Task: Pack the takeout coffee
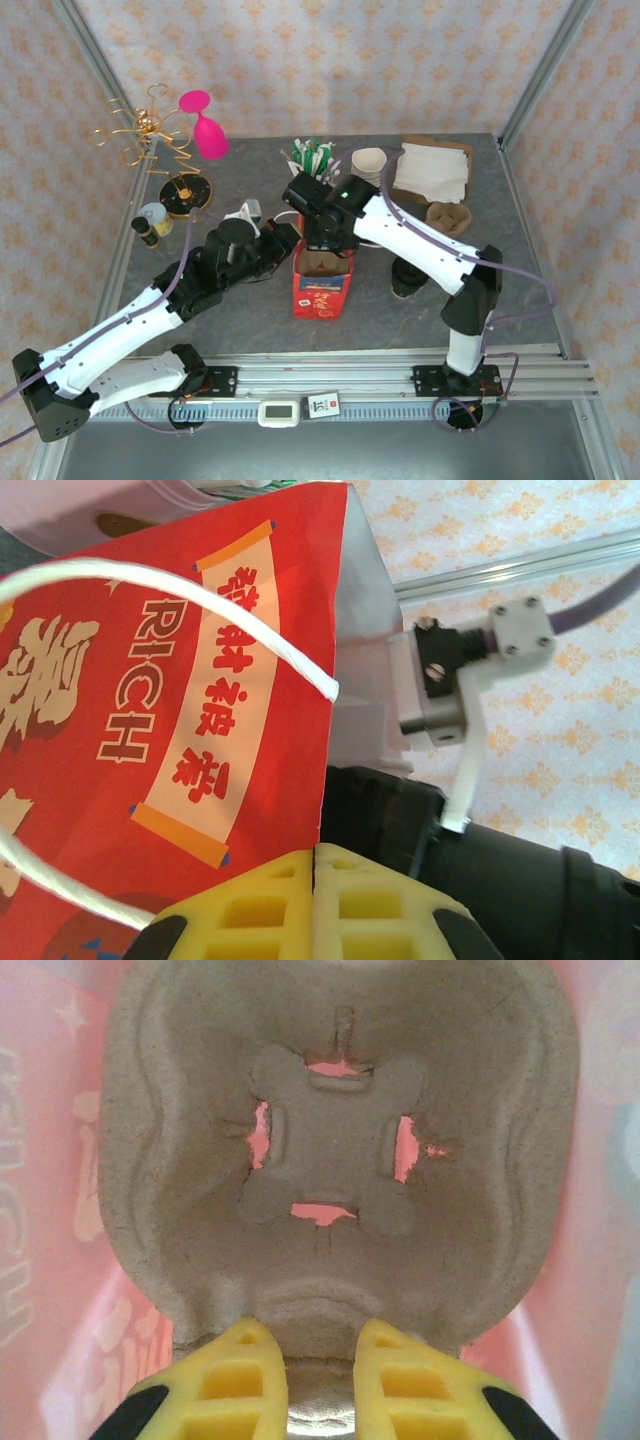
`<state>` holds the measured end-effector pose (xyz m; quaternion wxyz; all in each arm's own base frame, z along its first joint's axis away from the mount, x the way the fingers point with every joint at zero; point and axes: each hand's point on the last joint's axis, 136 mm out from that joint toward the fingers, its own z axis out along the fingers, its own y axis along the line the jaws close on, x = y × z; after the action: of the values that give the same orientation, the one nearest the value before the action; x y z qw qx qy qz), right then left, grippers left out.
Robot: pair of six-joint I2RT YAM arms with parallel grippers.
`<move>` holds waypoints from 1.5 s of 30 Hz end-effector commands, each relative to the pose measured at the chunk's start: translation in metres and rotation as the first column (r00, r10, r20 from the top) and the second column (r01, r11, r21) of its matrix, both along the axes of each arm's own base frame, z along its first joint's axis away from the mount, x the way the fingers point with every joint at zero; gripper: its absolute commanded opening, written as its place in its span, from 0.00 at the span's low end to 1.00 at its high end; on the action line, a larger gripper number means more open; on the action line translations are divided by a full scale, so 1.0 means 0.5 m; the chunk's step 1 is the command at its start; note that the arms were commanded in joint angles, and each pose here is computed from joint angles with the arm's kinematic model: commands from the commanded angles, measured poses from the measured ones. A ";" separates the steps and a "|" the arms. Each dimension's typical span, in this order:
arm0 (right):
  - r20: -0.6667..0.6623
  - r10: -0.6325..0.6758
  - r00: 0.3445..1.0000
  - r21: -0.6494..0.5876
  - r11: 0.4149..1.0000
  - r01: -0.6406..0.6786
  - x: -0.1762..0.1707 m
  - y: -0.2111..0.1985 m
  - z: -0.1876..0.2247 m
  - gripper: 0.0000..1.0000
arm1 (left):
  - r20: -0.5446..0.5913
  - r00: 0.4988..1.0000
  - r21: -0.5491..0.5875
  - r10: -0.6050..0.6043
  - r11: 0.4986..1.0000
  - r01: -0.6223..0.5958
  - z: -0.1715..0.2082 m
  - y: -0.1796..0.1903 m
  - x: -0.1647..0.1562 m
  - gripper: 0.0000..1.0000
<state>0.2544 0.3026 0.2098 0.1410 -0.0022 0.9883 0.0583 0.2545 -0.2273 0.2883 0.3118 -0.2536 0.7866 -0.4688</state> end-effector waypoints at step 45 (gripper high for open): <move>0.010 -0.010 1.000 -0.029 1.000 0.010 0.032 0.035 -0.021 0.22 | -0.003 0.998 0.019 0.061 0.998 -0.061 -0.023 0.033 -0.001 0.00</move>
<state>0.2657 0.3226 0.2089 0.1379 -0.0061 0.9882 0.0666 0.2567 -0.2123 0.2718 0.3252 -0.2742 0.7899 -0.4418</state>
